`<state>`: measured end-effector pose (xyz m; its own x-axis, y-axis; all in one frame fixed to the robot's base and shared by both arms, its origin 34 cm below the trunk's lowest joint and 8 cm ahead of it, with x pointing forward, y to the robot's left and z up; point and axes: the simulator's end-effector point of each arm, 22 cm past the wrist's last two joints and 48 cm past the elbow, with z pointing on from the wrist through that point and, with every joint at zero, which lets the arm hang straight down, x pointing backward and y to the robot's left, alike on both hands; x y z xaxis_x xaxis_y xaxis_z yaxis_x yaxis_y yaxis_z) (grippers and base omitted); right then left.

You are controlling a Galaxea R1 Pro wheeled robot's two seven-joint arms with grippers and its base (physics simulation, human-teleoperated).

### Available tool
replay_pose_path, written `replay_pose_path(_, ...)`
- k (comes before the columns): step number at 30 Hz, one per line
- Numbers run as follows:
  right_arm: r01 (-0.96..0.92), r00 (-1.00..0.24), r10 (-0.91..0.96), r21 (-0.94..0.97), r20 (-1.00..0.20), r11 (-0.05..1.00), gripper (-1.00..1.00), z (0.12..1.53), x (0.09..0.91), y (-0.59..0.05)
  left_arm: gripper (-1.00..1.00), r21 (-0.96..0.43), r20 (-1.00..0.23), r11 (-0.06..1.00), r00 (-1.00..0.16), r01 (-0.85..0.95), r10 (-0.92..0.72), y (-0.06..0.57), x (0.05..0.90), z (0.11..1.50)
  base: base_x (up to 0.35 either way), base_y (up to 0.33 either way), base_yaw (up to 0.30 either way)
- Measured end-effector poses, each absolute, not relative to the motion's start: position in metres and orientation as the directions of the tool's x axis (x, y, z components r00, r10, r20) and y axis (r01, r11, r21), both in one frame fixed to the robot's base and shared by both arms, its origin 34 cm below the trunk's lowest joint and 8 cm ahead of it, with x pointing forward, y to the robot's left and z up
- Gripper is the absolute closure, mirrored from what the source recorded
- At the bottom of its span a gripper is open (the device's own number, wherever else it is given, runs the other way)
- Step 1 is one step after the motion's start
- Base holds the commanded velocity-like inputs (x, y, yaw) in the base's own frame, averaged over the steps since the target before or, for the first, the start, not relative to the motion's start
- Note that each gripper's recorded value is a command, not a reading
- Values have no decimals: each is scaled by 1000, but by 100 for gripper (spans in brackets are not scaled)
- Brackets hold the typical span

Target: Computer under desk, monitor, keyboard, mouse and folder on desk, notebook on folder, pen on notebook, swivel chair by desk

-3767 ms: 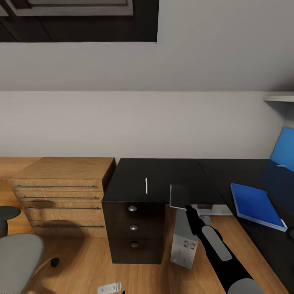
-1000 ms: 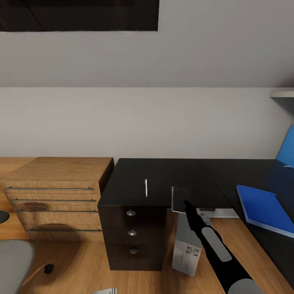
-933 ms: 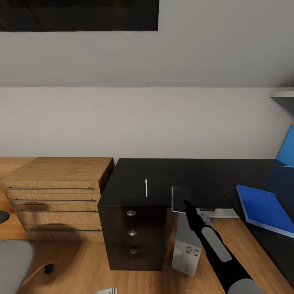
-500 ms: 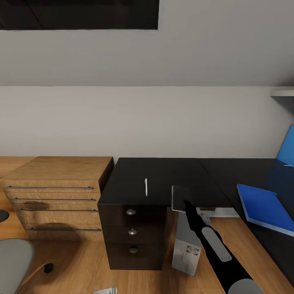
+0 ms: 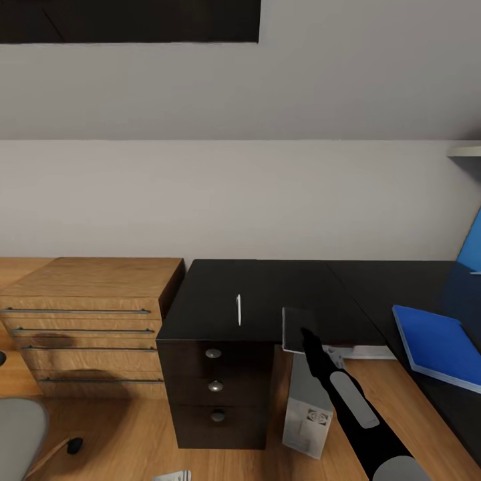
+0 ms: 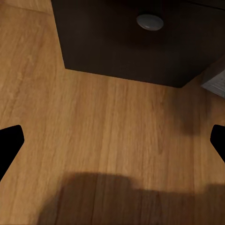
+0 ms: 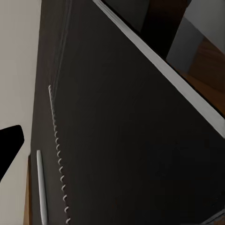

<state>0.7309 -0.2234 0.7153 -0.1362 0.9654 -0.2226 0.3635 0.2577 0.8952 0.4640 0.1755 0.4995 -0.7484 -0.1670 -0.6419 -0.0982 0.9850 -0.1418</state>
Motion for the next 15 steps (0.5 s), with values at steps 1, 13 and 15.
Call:
replay_pose_path(1, 364, -136, 965, 895, -223, 258, -100, 715, 731, -223, -100, -142, -642, 985, -749, -98, -167, 175, 464, 499, 18, 0, 0)
replay_pose_path(13, 371, -142, 965, 892, -220, 258, -100, 713, 730, -222, -100, -143, -641, 985, -749, -97, -167, 175, 464, 499, 2, 0, 0)
replay_pose_path(15, 377, -143, 965, 889, -220, 259, -100, 712, 729, -222, -100, -143, -641, 985, -749, -97, -167, 175, 464, 499, 0, 0, 0)
